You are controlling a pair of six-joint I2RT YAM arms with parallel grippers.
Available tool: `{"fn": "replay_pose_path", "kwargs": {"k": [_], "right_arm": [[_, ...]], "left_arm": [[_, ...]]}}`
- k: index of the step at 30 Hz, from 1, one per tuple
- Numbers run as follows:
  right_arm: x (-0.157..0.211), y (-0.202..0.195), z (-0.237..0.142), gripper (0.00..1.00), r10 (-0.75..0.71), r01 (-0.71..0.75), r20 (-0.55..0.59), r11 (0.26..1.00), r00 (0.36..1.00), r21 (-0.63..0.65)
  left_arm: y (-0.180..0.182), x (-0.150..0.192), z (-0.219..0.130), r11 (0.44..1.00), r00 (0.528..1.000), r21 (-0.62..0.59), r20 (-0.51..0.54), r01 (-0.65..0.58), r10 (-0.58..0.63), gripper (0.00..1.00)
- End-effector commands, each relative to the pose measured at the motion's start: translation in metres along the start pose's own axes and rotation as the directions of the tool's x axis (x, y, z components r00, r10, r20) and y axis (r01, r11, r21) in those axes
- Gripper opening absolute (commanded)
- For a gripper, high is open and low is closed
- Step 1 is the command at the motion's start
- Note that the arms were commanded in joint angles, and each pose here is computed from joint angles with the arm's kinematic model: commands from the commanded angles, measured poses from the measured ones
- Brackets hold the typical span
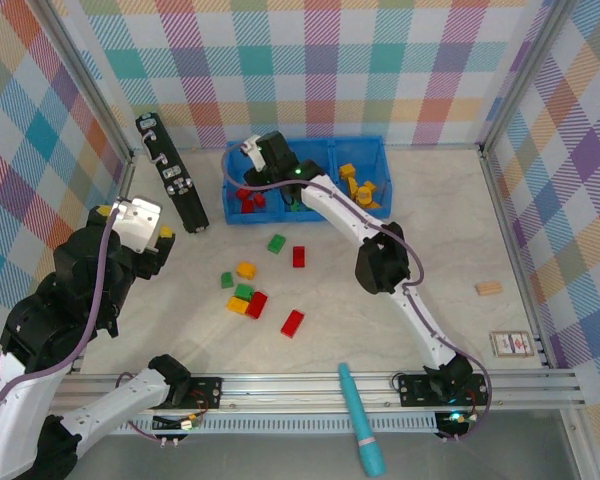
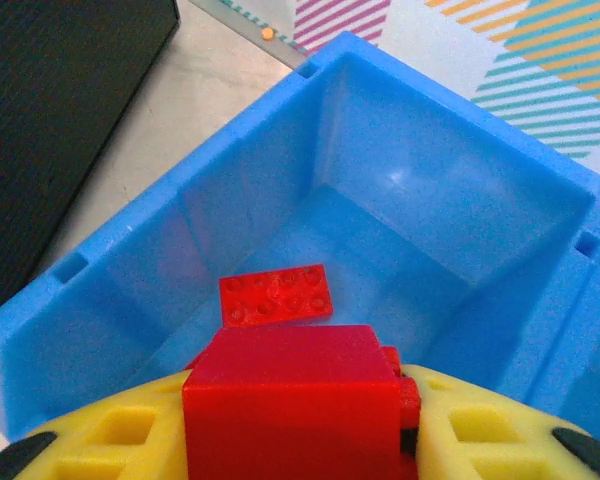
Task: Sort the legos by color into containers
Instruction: Place the lego in the container.
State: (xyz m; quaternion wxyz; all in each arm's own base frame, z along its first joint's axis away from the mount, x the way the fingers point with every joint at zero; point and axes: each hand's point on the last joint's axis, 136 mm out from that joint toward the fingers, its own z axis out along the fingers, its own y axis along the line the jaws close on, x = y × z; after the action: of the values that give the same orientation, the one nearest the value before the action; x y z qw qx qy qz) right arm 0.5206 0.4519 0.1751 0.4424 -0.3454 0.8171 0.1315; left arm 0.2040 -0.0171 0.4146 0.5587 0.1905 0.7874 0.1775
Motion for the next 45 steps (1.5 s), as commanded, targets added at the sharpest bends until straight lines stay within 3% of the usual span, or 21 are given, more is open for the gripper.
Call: {"fn": "replay_pose_path", "kwargs": {"k": [1, 12, 23, 28, 32, 36, 45], "right_arm": [[-0.027, 0.015, -0.001, 0.35, 0.001, 0.006, 0.104, 0.998, 0.995, -0.065], [0.026, 0.025, 0.039, 0.36, -0.025, 0.025, -0.006, 0.997, 1.000, -0.077], [0.049, 0.022, 0.039, 0.47, -0.125, 0.120, -0.084, 0.991, 0.989, -0.059], [0.039, 0.025, 0.031, 0.54, -0.122, 0.117, -0.065, 0.990, 0.990, -0.083], [0.027, 0.026, 0.022, 0.62, -0.125, 0.121, -0.043, 0.989, 0.991, -0.089], [0.008, 0.025, 0.008, 0.63, -0.137, 0.136, 0.000, 0.986, 0.991, -0.091], [-0.060, 0.002, -0.070, 0.72, -0.167, 0.171, 0.155, 0.985, 0.974, -0.011]], "left_arm": [[-0.001, 0.003, 0.001, 1.000, 1.000, 0.000, -0.006, -0.018, 0.018, 0.83], [0.003, 0.007, -0.007, 1.000, 1.000, 0.002, 0.004, 0.012, -0.012, 0.83], [-0.004, 0.017, -0.007, 0.995, 0.992, 0.037, -0.082, 0.097, -0.094, 0.83], [-0.020, 0.022, -0.003, 0.973, 0.971, 0.089, -0.129, 0.212, -0.200, 0.83], [-0.043, 0.031, 0.003, 0.938, 0.937, 0.148, -0.211, 0.312, -0.279, 0.90], [-0.067, 0.045, 0.015, 0.909, 0.897, 0.166, -0.302, 0.383, -0.323, 0.88], [-0.140, 0.067, 0.056, 0.804, 0.784, 0.221, -0.465, 0.552, -0.411, 0.82]]}}
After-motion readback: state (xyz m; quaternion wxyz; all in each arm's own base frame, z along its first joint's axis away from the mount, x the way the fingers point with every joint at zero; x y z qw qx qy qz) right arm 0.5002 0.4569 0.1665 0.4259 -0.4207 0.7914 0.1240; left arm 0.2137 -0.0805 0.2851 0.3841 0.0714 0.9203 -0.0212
